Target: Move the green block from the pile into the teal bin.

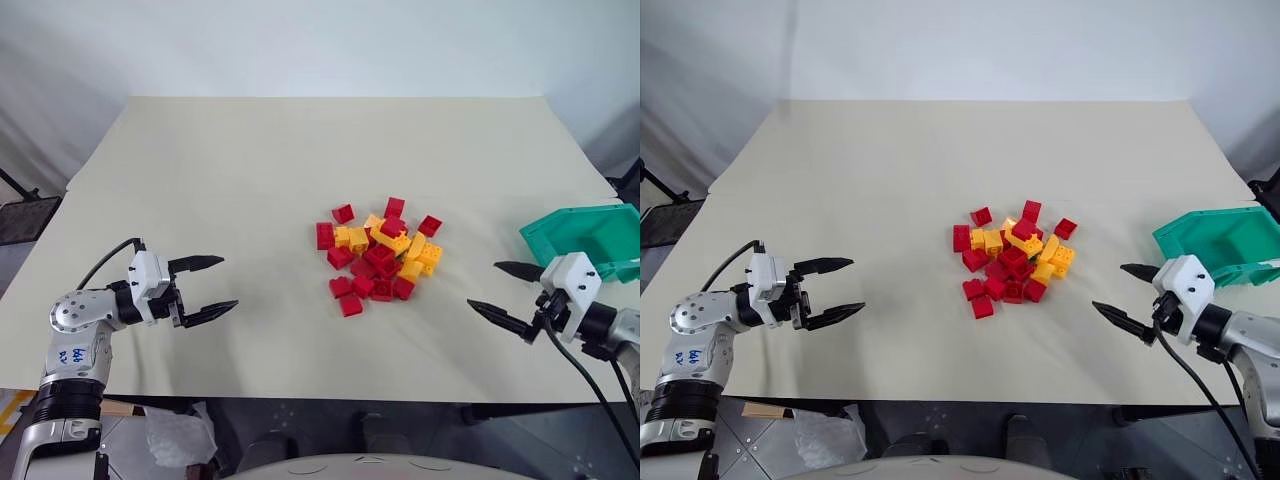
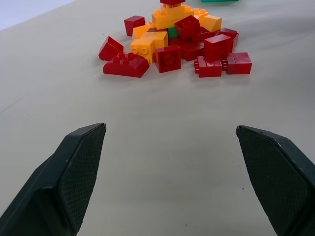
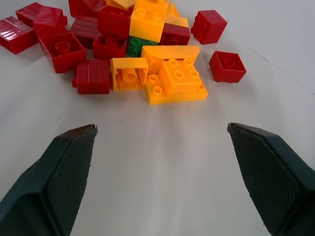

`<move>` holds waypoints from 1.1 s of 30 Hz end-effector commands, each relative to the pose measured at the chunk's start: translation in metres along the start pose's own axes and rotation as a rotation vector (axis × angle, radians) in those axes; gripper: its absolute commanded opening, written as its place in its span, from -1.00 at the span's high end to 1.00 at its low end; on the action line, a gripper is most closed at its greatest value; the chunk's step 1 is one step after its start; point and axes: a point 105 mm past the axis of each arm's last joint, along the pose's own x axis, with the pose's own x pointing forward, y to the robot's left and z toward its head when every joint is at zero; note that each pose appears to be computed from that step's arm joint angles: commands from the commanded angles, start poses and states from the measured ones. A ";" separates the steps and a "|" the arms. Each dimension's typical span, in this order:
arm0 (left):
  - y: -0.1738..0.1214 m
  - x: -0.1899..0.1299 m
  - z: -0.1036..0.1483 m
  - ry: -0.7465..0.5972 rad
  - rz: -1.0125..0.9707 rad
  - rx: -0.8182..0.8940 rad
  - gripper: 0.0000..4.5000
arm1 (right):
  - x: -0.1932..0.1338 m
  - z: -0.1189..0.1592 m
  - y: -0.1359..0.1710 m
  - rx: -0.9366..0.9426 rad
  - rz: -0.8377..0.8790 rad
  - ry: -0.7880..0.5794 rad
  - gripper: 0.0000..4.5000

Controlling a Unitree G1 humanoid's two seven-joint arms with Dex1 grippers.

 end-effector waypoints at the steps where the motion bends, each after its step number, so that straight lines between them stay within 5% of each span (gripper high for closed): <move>1: 0.004 -0.003 0.008 -0.025 -0.002 0.006 -1.00 | -0.001 0.012 -0.003 -0.041 -0.012 -0.023 -0.98; 14: 0.015 0.008 0.015 -0.018 0.067 -0.035 -1.00 | 0.003 0.007 -0.006 -0.015 -0.054 0.126 -0.98; 18: 0.015 0.015 0.021 -0.042 0.047 -0.025 -1.00 | 0.005 0.027 0.008 0.021 -0.024 0.034 -0.59; 28: 0.011 0.028 0.034 -0.126 -0.051 0.028 -1.00 | 0.046 0.071 0.062 0.103 0.037 -0.095 0.90; 33: 0.008 0.037 0.038 -0.144 -0.106 0.059 -1.00 | 0.075 0.085 0.081 0.146 0.080 -0.126 0.98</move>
